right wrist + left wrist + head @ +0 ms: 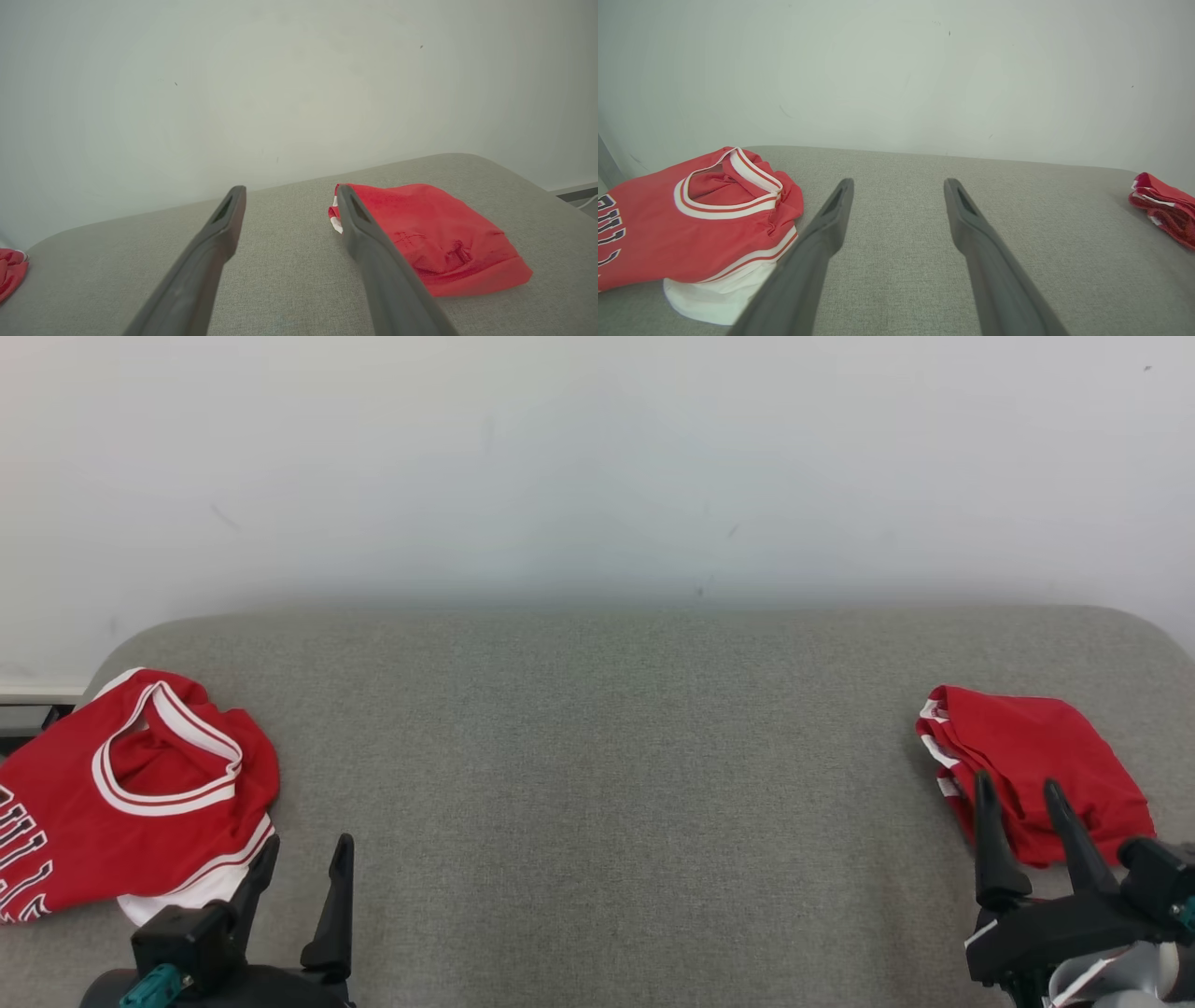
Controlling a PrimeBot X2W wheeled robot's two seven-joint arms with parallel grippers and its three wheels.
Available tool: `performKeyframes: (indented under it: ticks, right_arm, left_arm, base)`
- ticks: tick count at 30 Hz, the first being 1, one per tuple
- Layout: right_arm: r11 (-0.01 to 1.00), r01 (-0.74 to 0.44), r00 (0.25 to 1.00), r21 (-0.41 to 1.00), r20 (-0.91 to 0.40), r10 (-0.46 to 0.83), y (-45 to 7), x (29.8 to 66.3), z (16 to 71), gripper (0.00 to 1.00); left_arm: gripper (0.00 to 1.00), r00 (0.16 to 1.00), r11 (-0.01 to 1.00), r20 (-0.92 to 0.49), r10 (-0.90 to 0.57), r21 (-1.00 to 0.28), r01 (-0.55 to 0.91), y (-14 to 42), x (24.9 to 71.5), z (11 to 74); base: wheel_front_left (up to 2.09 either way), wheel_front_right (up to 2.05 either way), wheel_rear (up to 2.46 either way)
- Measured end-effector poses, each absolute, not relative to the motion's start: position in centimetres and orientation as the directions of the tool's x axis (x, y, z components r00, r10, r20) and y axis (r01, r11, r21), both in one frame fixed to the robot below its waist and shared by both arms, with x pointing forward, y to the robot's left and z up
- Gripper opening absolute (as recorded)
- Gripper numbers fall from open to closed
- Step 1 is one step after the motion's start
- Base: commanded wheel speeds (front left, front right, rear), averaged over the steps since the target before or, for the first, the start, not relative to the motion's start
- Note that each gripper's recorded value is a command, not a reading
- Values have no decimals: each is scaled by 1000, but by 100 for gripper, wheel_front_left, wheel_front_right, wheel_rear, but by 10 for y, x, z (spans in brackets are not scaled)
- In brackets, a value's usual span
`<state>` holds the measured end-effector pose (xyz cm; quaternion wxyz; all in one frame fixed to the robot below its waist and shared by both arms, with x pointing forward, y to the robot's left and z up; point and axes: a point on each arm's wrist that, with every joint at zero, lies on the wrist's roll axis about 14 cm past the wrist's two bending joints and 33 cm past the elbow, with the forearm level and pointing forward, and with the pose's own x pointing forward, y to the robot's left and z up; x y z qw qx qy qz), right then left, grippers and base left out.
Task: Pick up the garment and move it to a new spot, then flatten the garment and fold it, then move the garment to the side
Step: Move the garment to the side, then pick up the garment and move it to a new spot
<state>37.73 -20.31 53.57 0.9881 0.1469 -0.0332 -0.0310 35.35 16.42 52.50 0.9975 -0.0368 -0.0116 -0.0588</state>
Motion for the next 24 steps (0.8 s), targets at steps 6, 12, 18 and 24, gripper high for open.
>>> performKeyframes:
  ticks: [6, 12, 18, 24]
  right_arm:
    - [957, 48, 997, 287, 40, -62, -200, 377, 529, 100]
    - [960, 42, 999, 277, 19, -49, -195, 379, 522, 100]
    - [954, -92, 996, 284, 11, 93, -145, 394, 523, 100]
    - [927, -230, 971, 297, 7, 239, -91, 407, 525, 100]
  left_arm:
    - [100, 994, 991, 17, -107, -74, 108, 166, 351, 522]
    - [100, 996, 993, 29, -83, -83, 85, 170, 349, 528]
    - [100, 1000, 997, 20, 14, -70, -13, 204, 335, 526]
    - [100, 992, 990, 11, 122, -71, -121, 235, 310, 521]
  base:
    - [0, 0, 0]
    - [0, 0, 0]
    - [0, 0, 0]
    - [0, 0, 0]
